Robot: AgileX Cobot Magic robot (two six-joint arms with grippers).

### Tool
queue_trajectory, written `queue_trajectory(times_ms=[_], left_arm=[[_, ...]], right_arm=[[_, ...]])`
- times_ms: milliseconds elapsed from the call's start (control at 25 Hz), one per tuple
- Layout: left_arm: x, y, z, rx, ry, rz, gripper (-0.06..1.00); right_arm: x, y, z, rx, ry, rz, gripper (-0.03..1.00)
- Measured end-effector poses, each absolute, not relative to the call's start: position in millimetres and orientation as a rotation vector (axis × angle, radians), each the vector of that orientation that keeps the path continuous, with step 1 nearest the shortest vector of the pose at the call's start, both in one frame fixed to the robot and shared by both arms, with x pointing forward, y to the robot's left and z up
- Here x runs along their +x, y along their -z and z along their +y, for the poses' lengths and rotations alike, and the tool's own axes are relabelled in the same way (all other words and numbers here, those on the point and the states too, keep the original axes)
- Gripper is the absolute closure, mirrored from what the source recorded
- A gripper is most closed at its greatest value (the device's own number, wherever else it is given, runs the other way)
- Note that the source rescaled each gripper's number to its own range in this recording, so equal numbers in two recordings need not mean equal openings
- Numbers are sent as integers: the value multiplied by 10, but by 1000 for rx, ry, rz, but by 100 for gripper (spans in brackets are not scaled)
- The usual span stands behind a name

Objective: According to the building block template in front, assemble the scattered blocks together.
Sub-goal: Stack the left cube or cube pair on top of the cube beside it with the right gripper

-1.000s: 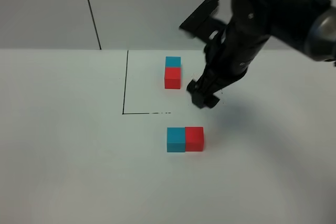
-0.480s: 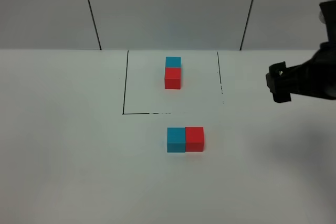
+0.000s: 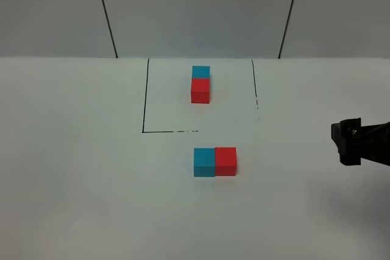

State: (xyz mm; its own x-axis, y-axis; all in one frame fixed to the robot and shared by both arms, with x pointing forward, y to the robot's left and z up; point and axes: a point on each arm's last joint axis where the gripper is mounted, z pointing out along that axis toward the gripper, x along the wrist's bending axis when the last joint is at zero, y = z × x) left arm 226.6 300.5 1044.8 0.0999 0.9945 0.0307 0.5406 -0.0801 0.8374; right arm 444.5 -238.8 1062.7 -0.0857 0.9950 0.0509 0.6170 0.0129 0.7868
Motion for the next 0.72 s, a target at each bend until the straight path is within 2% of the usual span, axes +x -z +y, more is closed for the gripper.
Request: queue_trajectory(times_ms=[240,400,520,720], left_arm=[[2266,-10448,3005,1706,-856,1518,26],[2266,-10448,3005,1706,-856,1518,26],[2266,-10448,3005,1706,-856,1518,26],[2266,-10448,3005,1706,-856,1518,26]], right_arm=[[4446,-10630,-2389,1572,-871,1806,-3],[4519,-10765,-2376,1475,-818,1848,-3],[4656,-10873,-2332,1370,-724,1935,-3],[5015,-10761,-2096,1152,-533,2242,-3]])
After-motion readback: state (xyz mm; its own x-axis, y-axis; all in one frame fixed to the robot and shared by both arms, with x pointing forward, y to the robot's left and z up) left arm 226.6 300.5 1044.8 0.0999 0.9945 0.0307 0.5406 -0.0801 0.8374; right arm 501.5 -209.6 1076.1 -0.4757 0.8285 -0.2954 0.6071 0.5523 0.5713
